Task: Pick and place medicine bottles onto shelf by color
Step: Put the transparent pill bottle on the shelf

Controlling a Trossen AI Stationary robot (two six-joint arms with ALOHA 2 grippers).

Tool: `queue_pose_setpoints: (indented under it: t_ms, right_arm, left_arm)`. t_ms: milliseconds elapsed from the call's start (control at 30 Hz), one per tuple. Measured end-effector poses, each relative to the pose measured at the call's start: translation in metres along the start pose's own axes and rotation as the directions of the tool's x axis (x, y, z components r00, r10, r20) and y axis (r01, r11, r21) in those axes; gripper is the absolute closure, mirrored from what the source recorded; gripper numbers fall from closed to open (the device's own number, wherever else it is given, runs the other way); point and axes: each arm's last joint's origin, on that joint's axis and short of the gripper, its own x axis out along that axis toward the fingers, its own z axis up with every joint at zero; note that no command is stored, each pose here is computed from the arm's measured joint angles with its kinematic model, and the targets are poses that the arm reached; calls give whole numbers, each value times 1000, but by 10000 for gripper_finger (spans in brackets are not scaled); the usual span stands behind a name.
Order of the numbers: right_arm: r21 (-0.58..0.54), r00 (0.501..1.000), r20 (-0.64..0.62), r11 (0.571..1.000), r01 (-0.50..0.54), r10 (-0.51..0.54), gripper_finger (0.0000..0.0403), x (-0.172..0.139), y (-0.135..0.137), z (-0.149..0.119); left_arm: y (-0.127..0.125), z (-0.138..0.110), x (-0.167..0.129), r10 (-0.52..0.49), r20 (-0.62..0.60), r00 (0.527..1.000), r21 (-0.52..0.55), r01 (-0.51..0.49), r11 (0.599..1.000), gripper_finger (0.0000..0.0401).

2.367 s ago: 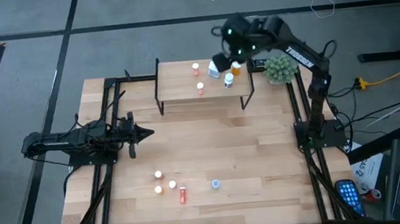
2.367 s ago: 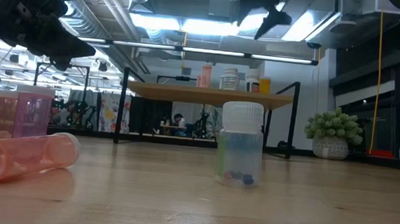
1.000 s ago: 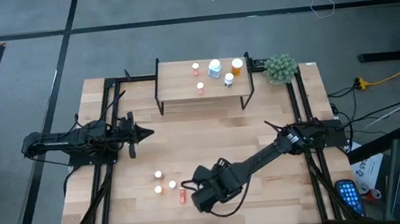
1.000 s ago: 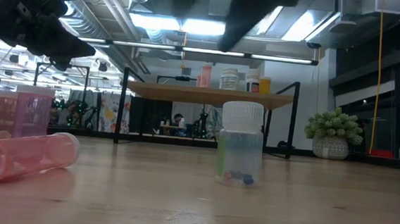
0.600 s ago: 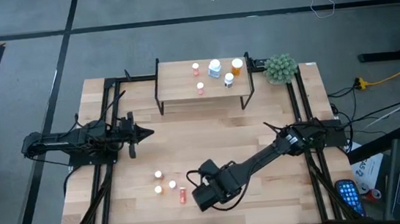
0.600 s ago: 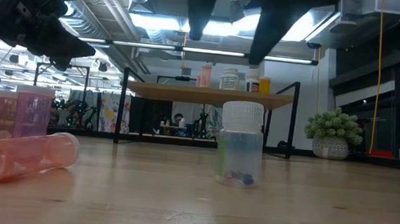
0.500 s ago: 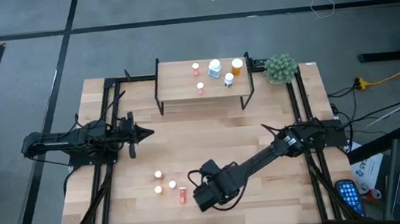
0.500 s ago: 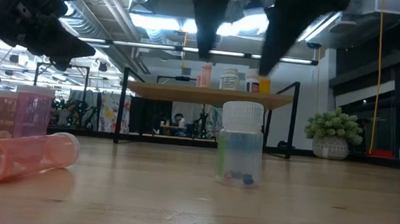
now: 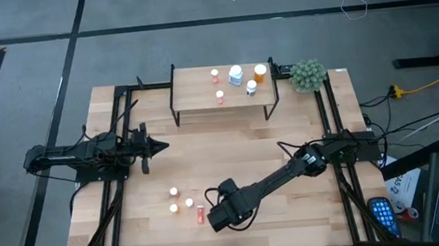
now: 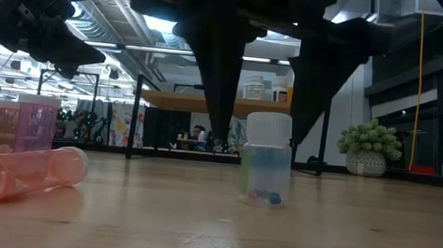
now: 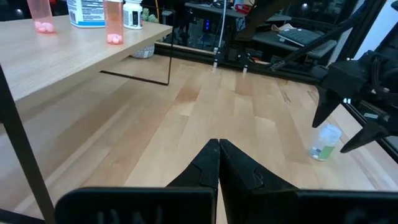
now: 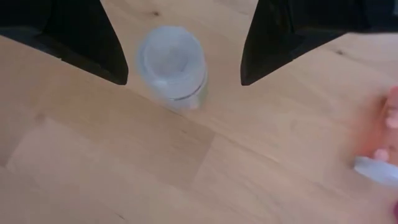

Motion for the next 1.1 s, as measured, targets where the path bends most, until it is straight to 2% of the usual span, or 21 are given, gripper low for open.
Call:
queue_pose_setpoints:
  t_ms: [267, 533, 867, 967, 1100]
  right_arm:
    - [15, 999, -41, 1000, -9, 10, 97, 11, 5, 0]
    - [62, 999, -41, 998, 1, 2, 158, 14, 5, 1]
    - [66, 999, -40, 998, -1, 4, 236, 14, 5, 1]
    - [65, 999, -40, 998, -1, 4, 248, 14, 5, 1]
    - [64, 999, -40, 998, 0, 3, 246, 14, 5, 1]
  left_arm:
    - [0, 0, 0, 1, -2, 1000, 0, -1, 1000, 401]
    - [0, 0, 0, 1, -4, 1000, 1, -1, 1000, 401]
    - [0, -1, 0, 2, -7, 1000, 2, -1, 1000, 401]
    - [0, -1, 0, 1, -7, 1000, 2, -1, 1000, 401]
    - [0, -1, 0, 2, -7, 1000, 2, -1, 1000, 401]
